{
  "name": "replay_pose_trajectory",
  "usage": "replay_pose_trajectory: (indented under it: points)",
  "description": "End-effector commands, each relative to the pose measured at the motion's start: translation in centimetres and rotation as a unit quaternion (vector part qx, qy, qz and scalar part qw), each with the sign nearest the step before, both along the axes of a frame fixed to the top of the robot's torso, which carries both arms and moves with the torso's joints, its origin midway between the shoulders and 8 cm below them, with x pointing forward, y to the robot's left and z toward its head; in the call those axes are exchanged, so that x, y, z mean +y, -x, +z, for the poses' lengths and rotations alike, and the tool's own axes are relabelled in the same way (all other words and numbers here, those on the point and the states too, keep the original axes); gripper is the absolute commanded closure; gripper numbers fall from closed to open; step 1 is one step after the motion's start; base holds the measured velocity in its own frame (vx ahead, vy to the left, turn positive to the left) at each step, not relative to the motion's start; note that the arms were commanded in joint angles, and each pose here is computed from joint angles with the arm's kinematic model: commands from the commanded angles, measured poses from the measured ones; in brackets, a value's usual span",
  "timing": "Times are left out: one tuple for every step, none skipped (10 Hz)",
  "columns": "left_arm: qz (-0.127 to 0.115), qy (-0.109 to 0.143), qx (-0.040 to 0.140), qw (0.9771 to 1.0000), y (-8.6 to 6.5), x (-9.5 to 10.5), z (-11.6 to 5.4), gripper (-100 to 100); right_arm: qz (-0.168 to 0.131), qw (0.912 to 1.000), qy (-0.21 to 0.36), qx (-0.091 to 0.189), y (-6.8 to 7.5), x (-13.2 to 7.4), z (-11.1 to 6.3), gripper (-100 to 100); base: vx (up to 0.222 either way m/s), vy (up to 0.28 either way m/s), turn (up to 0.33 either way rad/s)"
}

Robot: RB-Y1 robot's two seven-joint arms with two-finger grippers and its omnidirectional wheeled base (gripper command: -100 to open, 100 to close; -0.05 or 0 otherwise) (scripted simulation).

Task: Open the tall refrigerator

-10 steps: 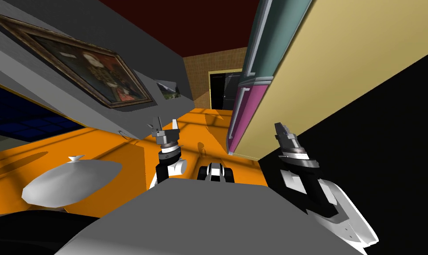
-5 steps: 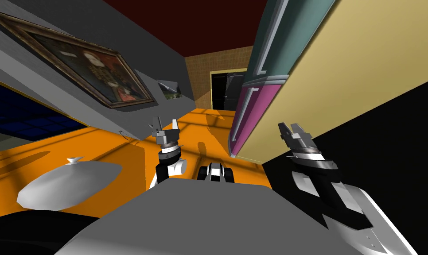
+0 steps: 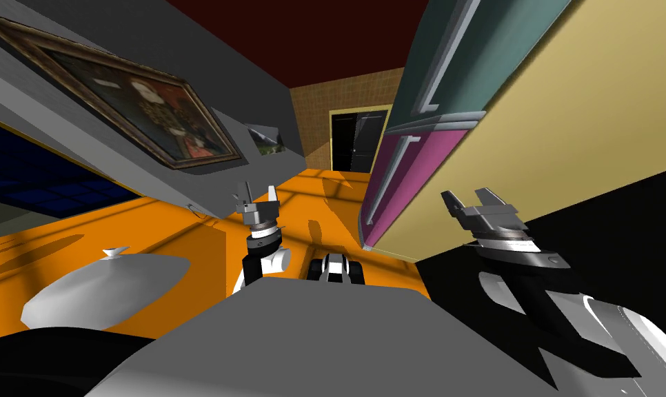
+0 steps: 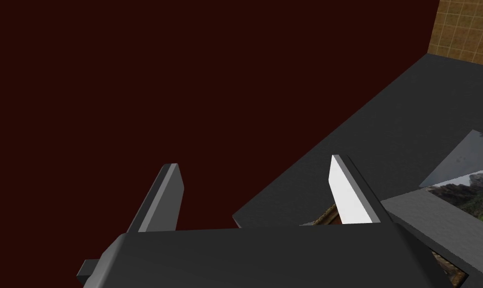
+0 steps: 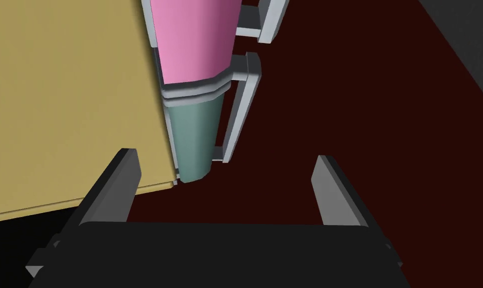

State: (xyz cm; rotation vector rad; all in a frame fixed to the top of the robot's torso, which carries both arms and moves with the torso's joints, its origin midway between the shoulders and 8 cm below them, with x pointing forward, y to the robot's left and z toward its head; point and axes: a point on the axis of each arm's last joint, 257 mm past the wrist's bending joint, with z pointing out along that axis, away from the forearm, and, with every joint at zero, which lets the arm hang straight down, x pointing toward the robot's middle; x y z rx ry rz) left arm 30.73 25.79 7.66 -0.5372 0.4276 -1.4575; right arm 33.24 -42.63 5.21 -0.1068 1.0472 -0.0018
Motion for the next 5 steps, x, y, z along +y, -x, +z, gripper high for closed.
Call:
replay_pose_trajectory:
  points:
    - [0.000, 0.000, 0.000, 1.0000, 0.0, 0.0, 0.0, 0, -0.048, 0.9956, 0.080, 0.009, 0.2, -2.1, 1.0, -100, 0.112, 0.093, 0.054]
    - [0.000, 0.000, 0.000, 1.0000, 0.0, 0.0, 0.0, 0, -0.056, 0.9945, 0.088, 0.008, 0.5, -2.5, 1.3, -100, 0.089, 0.080, 0.012]
    - [0.000, 0.000, 0.000, 1.0000, 0.0, 0.0, 0.0, 0, -0.077, 0.9891, 0.125, 0.013, 0.5, -3.3, 1.7, -100, 0.099, 0.062, 0.026]
    - [0.000, 0.000, 0.000, 1.0000, 0.0, 0.0, 0.0, 0, -0.081, 0.9885, 0.127, 0.011, 0.7, -3.6, 2.0, -100, 0.086, 0.035, 0.015]
    - [0.000, 0.000, 0.000, 1.0000, 0.0, 0.0, 0.0, 0, -0.106, 0.9803, 0.166, 0.015, 0.9, -4.7, 2.7, -100, 0.102, 0.046, 0.036]
